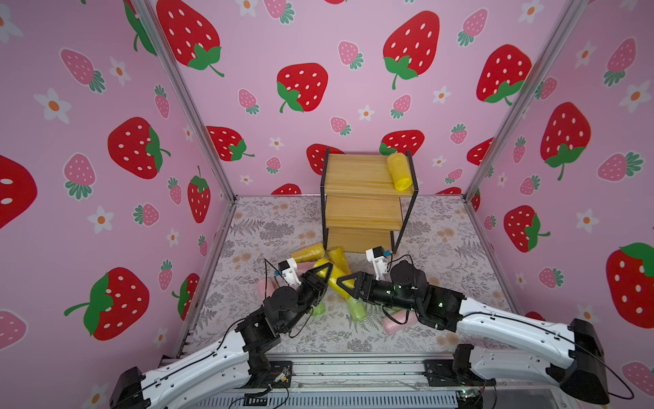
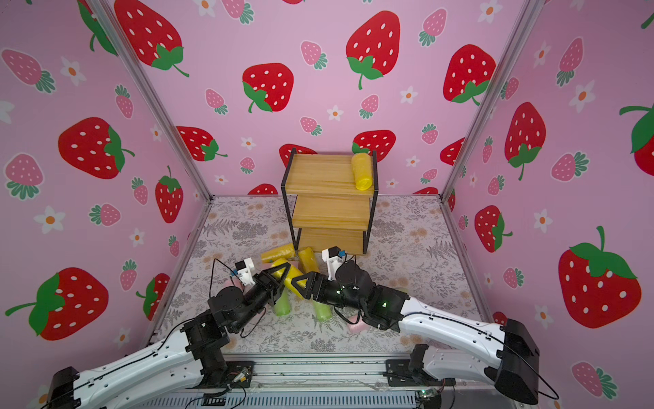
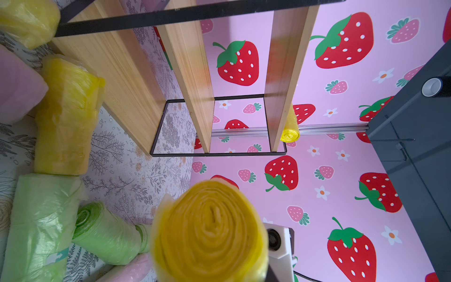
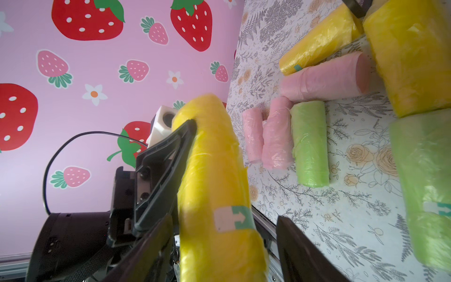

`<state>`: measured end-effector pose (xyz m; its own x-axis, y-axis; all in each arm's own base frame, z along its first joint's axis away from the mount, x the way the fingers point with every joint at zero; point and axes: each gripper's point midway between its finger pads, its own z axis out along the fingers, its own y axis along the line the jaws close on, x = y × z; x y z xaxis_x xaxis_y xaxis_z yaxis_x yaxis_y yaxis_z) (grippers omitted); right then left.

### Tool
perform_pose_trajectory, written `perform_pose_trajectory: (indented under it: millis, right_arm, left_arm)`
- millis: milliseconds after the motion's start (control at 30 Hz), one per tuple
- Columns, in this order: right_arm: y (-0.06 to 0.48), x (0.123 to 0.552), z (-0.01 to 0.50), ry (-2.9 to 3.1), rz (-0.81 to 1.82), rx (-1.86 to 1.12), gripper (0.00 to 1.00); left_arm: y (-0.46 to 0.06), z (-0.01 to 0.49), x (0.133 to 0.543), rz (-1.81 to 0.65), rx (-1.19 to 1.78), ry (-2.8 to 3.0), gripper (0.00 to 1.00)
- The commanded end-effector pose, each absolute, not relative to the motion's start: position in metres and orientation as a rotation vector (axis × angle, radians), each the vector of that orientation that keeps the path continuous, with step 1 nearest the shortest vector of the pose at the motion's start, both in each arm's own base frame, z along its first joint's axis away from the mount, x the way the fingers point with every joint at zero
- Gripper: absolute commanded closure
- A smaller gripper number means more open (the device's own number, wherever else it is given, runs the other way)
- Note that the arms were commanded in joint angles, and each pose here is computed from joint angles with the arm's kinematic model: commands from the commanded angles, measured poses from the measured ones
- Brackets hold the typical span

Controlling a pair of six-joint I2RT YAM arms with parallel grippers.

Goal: Sort the rolls of trash bags by color and place them on the shelf
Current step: Pick up the roll of trash bags from the center of the board.

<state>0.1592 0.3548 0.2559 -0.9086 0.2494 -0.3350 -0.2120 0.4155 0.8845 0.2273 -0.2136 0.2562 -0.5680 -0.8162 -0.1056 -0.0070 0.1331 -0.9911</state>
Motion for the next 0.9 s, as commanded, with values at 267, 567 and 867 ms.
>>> perform_pose_trajectory:
  millis: [267,567,867]
  right_arm:
    - [0.375,0.155,0.275,2.227,1.555,0.000,0.30]
    - [0.374,0.157,0.277,2.220,1.525,-0.005,0.70]
    - [0.354,0.172,0.311,2.214,1.275,-0.099,1.00]
  left_arm:
    - [-0.208,0.289,0.230,-1.535,-0.815,1.628,1.00]
    - [-0.207,0.294,0.230,-1.534,-0.805,1.611,1.00]
    - [-0.213,0.321,0.214,-1.478,-0.564,1.696,0.50]
